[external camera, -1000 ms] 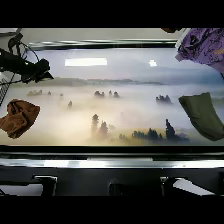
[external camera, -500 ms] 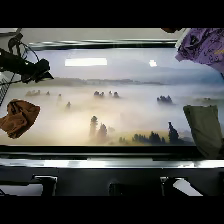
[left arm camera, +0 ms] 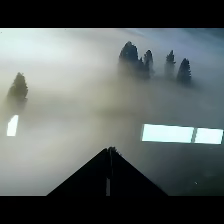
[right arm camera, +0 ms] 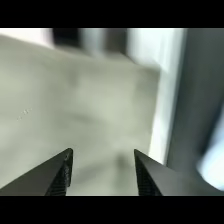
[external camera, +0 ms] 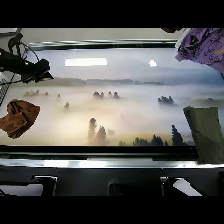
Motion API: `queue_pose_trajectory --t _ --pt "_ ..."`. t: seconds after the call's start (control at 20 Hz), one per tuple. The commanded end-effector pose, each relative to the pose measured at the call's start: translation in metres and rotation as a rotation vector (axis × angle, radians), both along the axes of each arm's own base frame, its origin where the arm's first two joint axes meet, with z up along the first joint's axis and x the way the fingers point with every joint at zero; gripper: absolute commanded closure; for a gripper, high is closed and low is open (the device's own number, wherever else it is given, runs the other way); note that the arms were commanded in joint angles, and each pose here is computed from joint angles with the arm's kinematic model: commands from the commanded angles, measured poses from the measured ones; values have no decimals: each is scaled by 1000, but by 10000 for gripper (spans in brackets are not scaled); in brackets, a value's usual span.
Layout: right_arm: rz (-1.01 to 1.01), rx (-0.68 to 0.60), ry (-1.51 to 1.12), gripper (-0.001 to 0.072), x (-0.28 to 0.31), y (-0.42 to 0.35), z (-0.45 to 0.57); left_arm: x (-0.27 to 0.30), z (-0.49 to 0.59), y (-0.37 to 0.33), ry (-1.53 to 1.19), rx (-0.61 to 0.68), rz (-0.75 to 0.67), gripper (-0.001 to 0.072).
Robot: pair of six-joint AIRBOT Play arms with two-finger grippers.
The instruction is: Fold the clothes and pants, and hang the long-sleeved shirts on hangers.
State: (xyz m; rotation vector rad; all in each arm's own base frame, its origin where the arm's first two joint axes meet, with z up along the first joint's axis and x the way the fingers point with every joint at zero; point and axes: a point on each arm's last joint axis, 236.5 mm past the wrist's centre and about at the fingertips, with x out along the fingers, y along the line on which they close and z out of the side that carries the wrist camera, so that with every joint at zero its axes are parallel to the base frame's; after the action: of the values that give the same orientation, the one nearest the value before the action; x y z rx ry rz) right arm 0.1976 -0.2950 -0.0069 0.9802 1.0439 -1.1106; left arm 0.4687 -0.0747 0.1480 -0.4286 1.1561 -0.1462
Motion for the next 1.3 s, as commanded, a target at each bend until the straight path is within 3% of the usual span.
queue_pose_trajectory --t 0.0,0.1,0.2,0.35,0.55,0.7,1.25 --pt "183 -127 -444 316 121 -4 94 0 0 1 -9 10 -19 689" --pt "397 -179 -550 369 184 42 134 -2 6 1 -45 43 -85 690" --pt "652 -173 -572 528 230 122 144 -5 15 7 -69 69 -78 690" --pt "1021 -110 -534 680 254 260 134 -16 32 17 -112 133 -75 691" --pt "1386 -35 -425 681 223 394 115 -56 29 17 -97 166 -110 690" --pt "1536 13 -398 681 197 452 110 -78 27 15 -92 166 -117 690" --pt "1600 20 -405 680 187 478 111 -85 28 15 -79 162 -117 689"
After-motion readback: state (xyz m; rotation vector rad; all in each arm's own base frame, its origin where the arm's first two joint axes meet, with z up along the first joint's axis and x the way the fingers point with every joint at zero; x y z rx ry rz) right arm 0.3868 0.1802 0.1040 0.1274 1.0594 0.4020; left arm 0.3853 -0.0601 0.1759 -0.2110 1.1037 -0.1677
